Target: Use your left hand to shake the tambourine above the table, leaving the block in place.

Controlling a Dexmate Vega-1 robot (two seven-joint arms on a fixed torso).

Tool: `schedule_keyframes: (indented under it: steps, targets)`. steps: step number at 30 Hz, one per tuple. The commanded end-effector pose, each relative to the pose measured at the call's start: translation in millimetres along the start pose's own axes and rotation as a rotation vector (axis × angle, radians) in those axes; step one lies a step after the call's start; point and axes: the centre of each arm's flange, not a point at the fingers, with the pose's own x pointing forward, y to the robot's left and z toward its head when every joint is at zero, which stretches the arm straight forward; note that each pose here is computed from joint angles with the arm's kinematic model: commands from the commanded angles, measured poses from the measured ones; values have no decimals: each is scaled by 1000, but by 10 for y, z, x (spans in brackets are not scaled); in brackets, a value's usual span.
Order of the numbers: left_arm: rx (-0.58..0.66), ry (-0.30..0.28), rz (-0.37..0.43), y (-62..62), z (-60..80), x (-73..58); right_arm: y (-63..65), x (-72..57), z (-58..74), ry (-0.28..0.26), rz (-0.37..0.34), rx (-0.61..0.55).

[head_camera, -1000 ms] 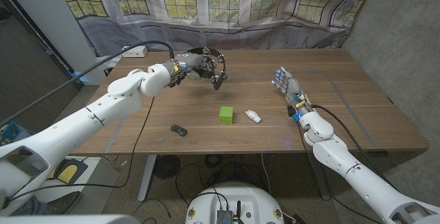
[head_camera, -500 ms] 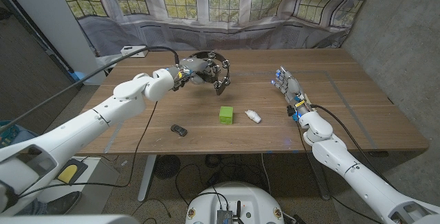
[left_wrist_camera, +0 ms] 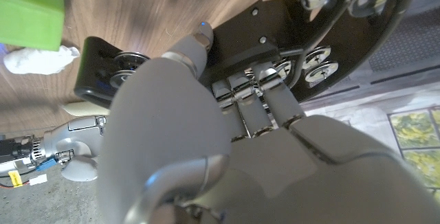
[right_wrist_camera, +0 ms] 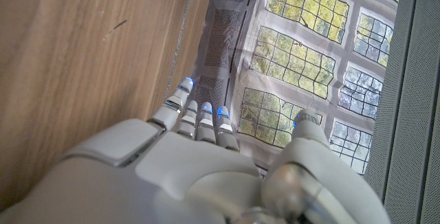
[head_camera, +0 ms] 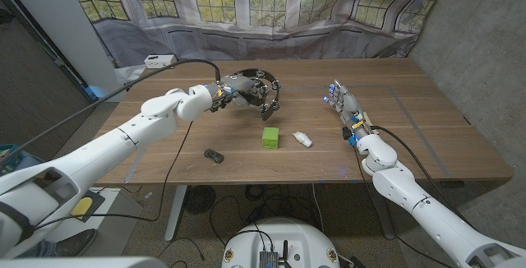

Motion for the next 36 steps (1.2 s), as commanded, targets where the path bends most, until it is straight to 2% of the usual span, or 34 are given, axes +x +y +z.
schedule_keyframes:
  steps: [1,13,21,36]
  targets:
    - [-70,-33,-104,-134,-34,150,6,-21,26,-4,1,-9]
    - [-97,-44,-137,-271,-32,223,1,-28,44,2,0,-6]
    - [-78,-29,-144,-359,-44,246,-11,-22,29,6,3,-8]
    - [-67,-23,-142,-426,-49,296,-45,-72,8,10,-7,-10]
